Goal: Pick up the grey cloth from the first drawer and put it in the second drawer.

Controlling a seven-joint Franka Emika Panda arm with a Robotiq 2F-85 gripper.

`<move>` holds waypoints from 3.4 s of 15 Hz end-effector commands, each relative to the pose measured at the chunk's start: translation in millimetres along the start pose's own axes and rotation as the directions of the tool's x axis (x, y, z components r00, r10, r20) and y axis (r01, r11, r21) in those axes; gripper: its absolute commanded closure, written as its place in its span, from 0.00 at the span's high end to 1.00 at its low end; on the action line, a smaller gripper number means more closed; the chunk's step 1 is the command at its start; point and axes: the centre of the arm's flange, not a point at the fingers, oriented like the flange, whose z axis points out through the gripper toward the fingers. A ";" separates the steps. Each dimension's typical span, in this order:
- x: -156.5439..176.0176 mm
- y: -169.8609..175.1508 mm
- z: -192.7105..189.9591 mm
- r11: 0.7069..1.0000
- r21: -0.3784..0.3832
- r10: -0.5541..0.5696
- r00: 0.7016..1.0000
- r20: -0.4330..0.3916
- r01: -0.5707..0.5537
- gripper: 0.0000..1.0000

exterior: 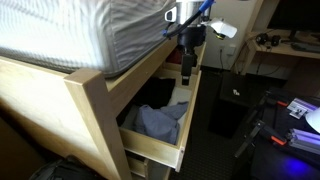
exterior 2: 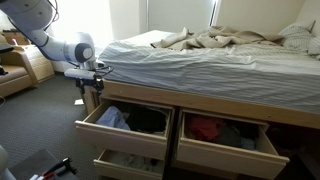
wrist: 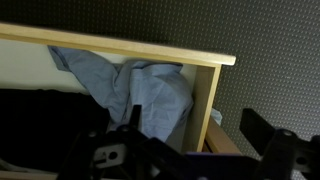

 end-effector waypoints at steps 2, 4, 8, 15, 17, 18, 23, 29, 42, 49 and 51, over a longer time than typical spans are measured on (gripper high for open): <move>28.0 18.3 24.9 0.999 0.030 0.031 0.999 0.020 -0.031 1.00; 44.6 37.6 63.2 0.995 0.043 0.086 0.995 0.052 -0.089 1.00; 55.2 68.5 159.2 0.977 0.015 0.206 0.962 0.179 -0.212 1.00; 31.8 72.4 212.8 0.973 0.006 0.220 0.944 0.246 -0.229 1.00; 35.3 72.0 215.2 0.970 -0.006 0.242 0.957 0.161 -0.244 1.00; 38.0 69.5 223.9 0.969 -0.017 0.248 0.961 0.123 -0.248 1.00; 47.9 54.2 294.9 0.959 -0.158 0.242 0.970 0.028 -0.235 1.00; 48.0 -19.9 305.7 0.982 -0.157 0.120 0.991 0.061 -0.109 1.00; 79.8 29.7 289.3 0.918 -0.301 0.228 0.965 -0.128 -0.257 0.54; 69.9 27.1 295.9 0.922 -0.292 0.239 0.967 -0.089 -0.255 1.00; 80.0 26.8 290.9 0.929 -0.289 0.215 0.972 -0.091 -0.233 1.00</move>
